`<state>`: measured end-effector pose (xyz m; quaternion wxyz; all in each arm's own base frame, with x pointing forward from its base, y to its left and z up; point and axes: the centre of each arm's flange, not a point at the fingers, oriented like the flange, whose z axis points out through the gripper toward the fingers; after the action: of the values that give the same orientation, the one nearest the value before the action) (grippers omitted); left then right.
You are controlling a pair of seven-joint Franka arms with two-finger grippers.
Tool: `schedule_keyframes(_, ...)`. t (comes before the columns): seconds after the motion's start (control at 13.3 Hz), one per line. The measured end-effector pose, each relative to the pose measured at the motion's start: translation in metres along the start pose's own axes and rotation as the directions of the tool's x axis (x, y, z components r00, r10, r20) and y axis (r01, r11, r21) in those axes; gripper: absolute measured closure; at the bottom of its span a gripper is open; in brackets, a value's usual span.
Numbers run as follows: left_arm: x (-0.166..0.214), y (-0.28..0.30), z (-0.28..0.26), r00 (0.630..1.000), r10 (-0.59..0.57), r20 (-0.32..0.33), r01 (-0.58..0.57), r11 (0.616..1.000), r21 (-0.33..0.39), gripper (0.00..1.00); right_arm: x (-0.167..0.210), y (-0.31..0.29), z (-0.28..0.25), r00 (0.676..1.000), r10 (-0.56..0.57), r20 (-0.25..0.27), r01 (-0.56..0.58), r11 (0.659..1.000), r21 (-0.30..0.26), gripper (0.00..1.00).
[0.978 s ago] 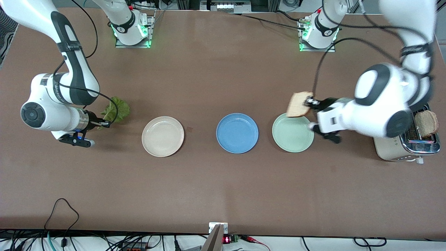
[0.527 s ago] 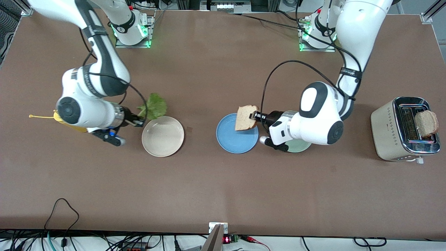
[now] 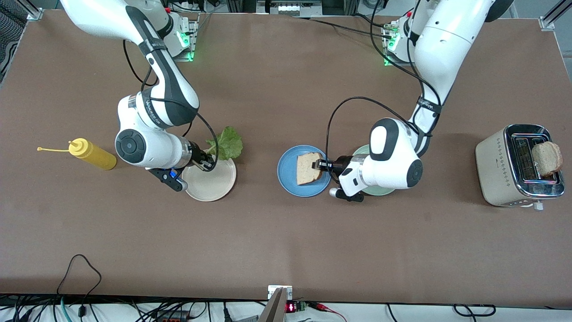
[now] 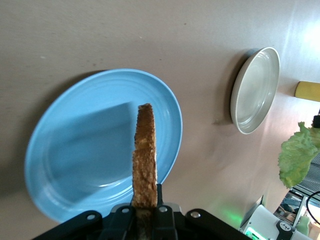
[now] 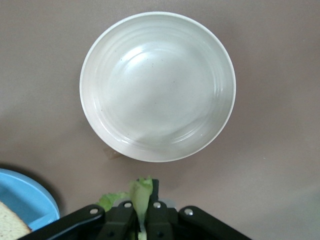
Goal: Make sandwich in blue plate with both arms
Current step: 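Lay the bread on the blue plate while the right gripper adds lettuce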
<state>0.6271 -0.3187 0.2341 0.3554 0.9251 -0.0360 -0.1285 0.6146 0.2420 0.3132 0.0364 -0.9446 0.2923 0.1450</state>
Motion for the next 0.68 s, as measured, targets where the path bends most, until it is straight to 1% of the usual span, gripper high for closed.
schedule_keyframes(0.15, 0.000, 0.002, 0.009, 1.000, 0.015, -0.004, -0.015, 1.000, -0.012, 0.92, 0.000, -0.001, 0.000, 1.000, 0.000, -0.004, 0.000, 1.000, 0.004, 0.96)
schedule_keyframes(0.3, -0.003, 0.000, 0.020, 1.000, 0.017, 0.007, -0.017, 1.000, -0.024, 0.92, -0.001, -0.002, 0.001, 1.000, 0.000, -0.005, 0.000, 1.000, 0.006, 0.96)
schedule_keyframes(0.45, -0.007, -0.005, 0.031, 1.000, 0.010, 0.025, -0.010, 1.000, -0.020, 0.78, 0.000, -0.002, 0.003, 1.000, 0.000, -0.005, 0.000, 1.000, 0.005, 0.96)
schedule_keyframes(0.6, -0.007, -0.007, 0.028, 0.999, 0.007, 0.032, -0.006, 1.000, -0.022, 0.56, 0.003, -0.001, 0.004, 1.000, 0.002, -0.005, -0.002, 1.000, 0.003, 0.96)
schedule_keyframes(0.68, -0.007, -0.010, 0.020, 0.999, 0.020, 0.044, -0.020, 1.000, -0.007, 0.44, 0.005, 0.001, 0.003, 1.000, 0.004, -0.006, -0.004, 1.000, 0.003, 0.96)
